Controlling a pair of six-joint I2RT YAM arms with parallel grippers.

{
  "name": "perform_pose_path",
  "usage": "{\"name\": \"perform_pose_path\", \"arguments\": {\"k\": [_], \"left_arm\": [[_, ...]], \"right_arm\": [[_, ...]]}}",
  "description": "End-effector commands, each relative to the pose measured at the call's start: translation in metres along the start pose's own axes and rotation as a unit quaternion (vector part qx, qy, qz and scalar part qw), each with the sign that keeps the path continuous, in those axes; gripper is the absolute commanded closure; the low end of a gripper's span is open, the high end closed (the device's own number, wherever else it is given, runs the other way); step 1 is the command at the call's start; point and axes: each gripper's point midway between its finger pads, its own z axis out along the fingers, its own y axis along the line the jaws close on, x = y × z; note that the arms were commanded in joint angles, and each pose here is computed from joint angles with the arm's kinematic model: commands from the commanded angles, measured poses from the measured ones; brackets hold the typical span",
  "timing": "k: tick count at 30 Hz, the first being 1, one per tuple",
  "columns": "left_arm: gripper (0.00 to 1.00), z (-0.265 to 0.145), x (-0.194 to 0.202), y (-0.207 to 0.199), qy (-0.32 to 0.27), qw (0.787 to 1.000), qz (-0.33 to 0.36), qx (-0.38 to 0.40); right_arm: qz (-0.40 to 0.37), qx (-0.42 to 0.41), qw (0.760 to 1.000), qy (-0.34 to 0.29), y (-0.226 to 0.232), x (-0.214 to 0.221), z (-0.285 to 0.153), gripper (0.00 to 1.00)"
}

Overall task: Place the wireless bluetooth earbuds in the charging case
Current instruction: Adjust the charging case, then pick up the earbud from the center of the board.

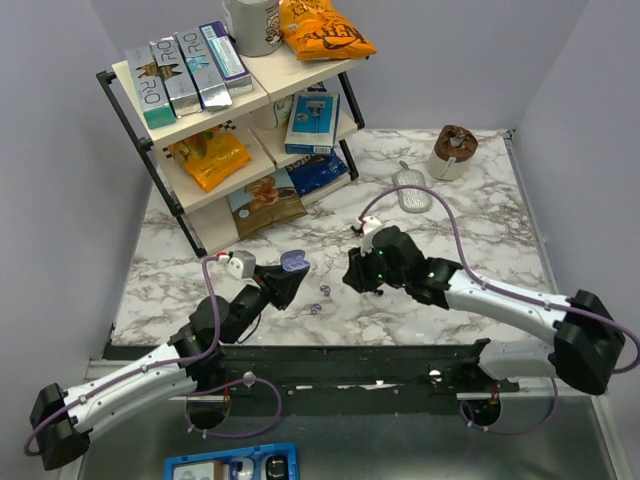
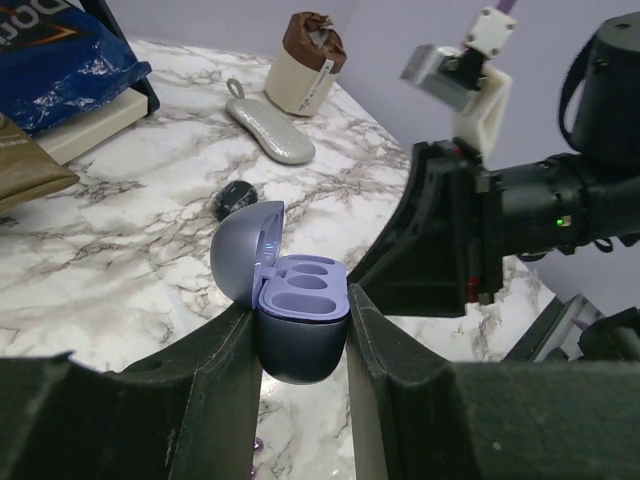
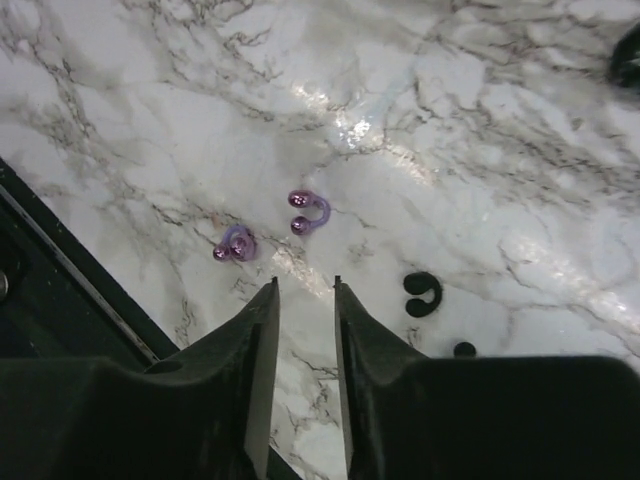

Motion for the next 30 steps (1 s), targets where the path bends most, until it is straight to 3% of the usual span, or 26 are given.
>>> {"name": "perform_pose_path", "arguments": {"k": [1,6,15,30], "left_arm": [[1.0,0.0,0.003,-0.002,0.013,1.0,0.013,-0.009],[1.0,-0.002,0.003,-0.012,0.021,1.0,0.02,0.006],[1.0,-0.022,0.004,-0.053,0.113,0.987,0.054,0.104],[1.0,-0.025,0.001,-0.027,0.101,0.994,0.04,0.033]], "right_arm": [[0.002,-0.065,0.998,0.019,0.021,0.005,0.028,0.6],[-0.002,-0.068,0.997,0.032,0.018,0.013,0.049,0.6],[-0.021,-0.06,0.998,0.025,0.008,0.019,0.069,0.59],[-0.011,-0.053,0.997,0.057,-0.004,0.031,0.096,0.57]]}}
